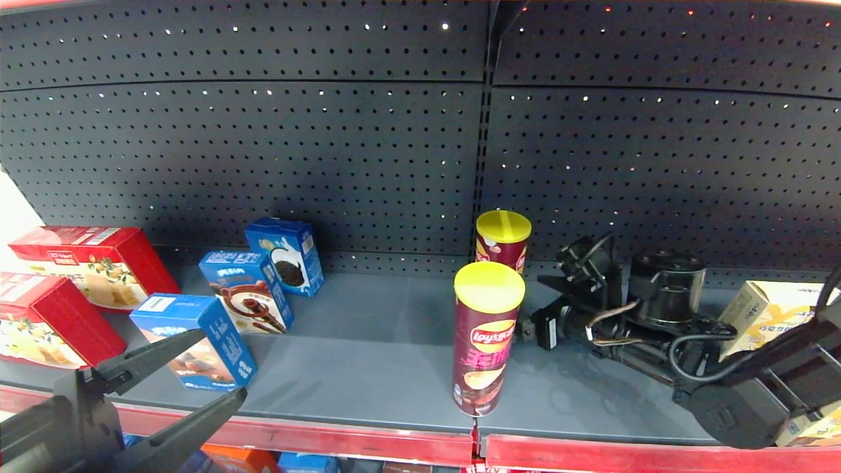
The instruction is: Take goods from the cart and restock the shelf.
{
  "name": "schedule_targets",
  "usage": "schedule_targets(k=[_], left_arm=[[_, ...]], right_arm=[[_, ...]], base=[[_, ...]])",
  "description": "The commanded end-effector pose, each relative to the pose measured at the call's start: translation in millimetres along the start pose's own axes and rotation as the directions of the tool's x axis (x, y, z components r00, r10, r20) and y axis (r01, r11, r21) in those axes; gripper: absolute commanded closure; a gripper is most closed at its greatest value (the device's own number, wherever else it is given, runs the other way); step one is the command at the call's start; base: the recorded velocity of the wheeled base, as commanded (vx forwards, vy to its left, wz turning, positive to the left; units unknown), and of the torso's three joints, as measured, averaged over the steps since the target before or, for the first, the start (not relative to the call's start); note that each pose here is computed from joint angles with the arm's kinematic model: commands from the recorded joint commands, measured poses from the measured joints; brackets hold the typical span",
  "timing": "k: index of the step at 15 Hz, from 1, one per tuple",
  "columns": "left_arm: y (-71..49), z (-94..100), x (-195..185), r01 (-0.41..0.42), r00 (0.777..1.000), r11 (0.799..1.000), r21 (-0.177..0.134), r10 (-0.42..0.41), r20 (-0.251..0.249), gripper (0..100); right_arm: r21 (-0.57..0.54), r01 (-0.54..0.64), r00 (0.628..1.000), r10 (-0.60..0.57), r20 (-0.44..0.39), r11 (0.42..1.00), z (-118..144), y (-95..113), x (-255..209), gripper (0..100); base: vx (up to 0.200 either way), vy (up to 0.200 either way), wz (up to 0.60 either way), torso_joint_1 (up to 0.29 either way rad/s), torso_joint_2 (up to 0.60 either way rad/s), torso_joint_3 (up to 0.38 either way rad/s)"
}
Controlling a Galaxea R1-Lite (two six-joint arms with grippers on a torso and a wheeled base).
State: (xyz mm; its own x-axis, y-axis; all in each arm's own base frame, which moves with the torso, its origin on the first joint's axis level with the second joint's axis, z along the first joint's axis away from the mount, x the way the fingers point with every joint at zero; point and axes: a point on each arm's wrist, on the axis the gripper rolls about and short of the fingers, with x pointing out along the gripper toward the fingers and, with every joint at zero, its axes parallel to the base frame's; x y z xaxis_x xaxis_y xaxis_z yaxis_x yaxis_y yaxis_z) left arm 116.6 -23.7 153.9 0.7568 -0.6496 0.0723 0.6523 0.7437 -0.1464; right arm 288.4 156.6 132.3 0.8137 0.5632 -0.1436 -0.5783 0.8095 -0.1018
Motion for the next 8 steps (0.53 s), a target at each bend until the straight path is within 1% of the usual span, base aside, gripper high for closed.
schedule_targets(k=[1,2,3,4,5,6,7,8], left_arm=[[-1.0,0.0,0,0.005,1.000,1.000,0.000,-0.005,0.001,0],[-2.0,-0.5,0,0.008,1.000,1.000,-0.004,-0.008,-0.003,0],[-2.4,-0.7,0,0.011,1.000,1.000,-0.006,-0.011,-0.005,0],[-2.7,-1.7,1,0.017,1.000,1.000,-0.013,-0.017,-0.013,0],[-4.4,-5.3,2,0.041,0.998,0.999,-0.033,-0.042,-0.048,0],[-9.1,-8.6,6,0.085,0.993,0.995,-0.054,-0.089,-0.082,0],[-10.0,-9.8,8,0.096,0.990,0.994,-0.060,-0.102,-0.094,0],[-7.6,-10.8,13,0.098,0.988,0.993,-0.067,-0.105,-0.111,0]], right_arm=[[-0.001,0.110,0.993,-0.109,0.040,0.994,19,-2,-29,0],[0.004,0.183,0.982,-0.183,0.056,0.983,28,-4,-37,0],[0.009,0.242,0.969,-0.242,0.054,0.970,32,-6,-46,0],[0.007,0.286,0.958,-0.286,0.021,0.958,30,-4,-67,0],[0.004,0.289,0.957,-0.289,-0.001,0.957,25,-2,-85,0],[0.002,0.295,0.956,-0.295,-0.003,0.956,23,-1,-98,0],[0.003,0.298,0.955,-0.298,-0.003,0.955,22,-1,-101,0],[0.008,0.309,0.951,-0.310,0.024,0.951,27,-2,-107,0]], base=[[0.000,0.000,0.00,0.000,0.00,0.000],[0.000,0.000,0.00,0.000,0.00,0.000],[0.000,0.000,0.00,0.000,0.00,0.000],[0.000,0.000,0.00,0.000,0.00,0.000],[0.000,0.000,0.00,0.000,0.00,0.000],[0.000,0.000,0.00,0.000,0.00,0.000],[0.000,0.000,0.00,0.000,0.00,0.000],[0.000,0.000,0.00,0.000,0.00,0.000]])
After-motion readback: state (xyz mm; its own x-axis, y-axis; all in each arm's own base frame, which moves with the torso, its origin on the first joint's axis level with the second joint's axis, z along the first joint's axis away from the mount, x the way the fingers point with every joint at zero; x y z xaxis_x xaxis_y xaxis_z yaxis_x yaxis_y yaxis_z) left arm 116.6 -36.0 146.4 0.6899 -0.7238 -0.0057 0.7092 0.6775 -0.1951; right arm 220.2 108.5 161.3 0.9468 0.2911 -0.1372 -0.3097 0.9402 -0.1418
